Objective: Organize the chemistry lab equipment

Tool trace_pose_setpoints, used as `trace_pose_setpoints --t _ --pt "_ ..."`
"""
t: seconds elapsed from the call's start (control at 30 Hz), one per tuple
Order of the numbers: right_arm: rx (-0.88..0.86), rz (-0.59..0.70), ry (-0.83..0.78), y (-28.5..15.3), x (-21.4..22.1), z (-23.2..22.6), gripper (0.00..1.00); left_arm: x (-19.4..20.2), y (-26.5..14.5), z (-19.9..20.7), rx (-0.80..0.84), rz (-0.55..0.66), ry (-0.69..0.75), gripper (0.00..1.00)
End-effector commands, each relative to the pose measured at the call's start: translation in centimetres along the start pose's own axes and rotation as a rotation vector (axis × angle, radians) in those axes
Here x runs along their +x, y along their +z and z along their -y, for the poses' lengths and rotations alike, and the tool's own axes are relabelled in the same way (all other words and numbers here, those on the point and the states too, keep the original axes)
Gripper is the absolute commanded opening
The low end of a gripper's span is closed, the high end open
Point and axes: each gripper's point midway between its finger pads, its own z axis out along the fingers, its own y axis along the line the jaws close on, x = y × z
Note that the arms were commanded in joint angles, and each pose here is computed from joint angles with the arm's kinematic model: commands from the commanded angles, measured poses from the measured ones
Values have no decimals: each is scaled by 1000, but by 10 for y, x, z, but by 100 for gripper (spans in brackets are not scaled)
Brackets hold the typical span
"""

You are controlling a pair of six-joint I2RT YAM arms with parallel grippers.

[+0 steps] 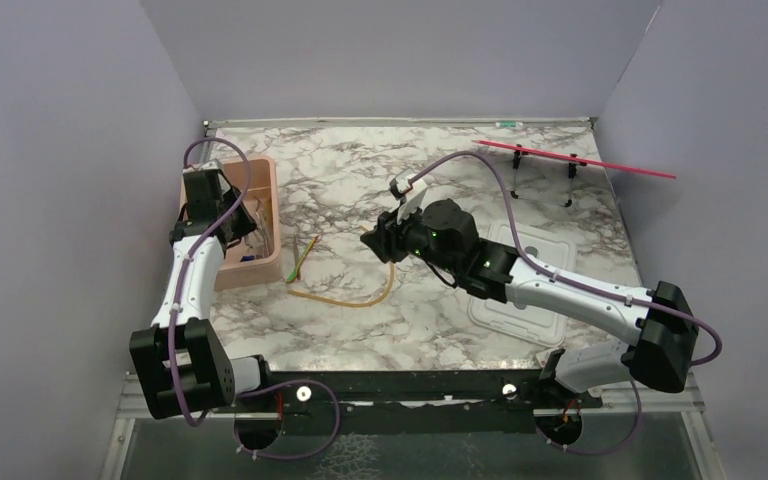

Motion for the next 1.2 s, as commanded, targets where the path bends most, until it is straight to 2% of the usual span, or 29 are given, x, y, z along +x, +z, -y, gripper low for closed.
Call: trace_pose_setpoints --t 0.0,0.27,0.5,0.83,1.07,1.17 --pt "-12 30 20 -5 -7 -1 41 12 12 -6 50 -19 -26 0" --pt "-20 28 20 -5 -5 -2 41 24 21 -24 4 -43 -44 0" --pt "-24 29 25 -4 -5 -3 41 29 23 -31 -24 -58 -45 18" --pt "-22 22 30 -3 -2 -2 41 36 23 -39 -78 -96 -66 24" --pt "-22 20 34 -3 -2 -3 41 24 11 -61 -220 -42 -77 24" --pt "-20 19 36 -2 -1 -2 41 18 6 -61 -225 -18 -79 23"
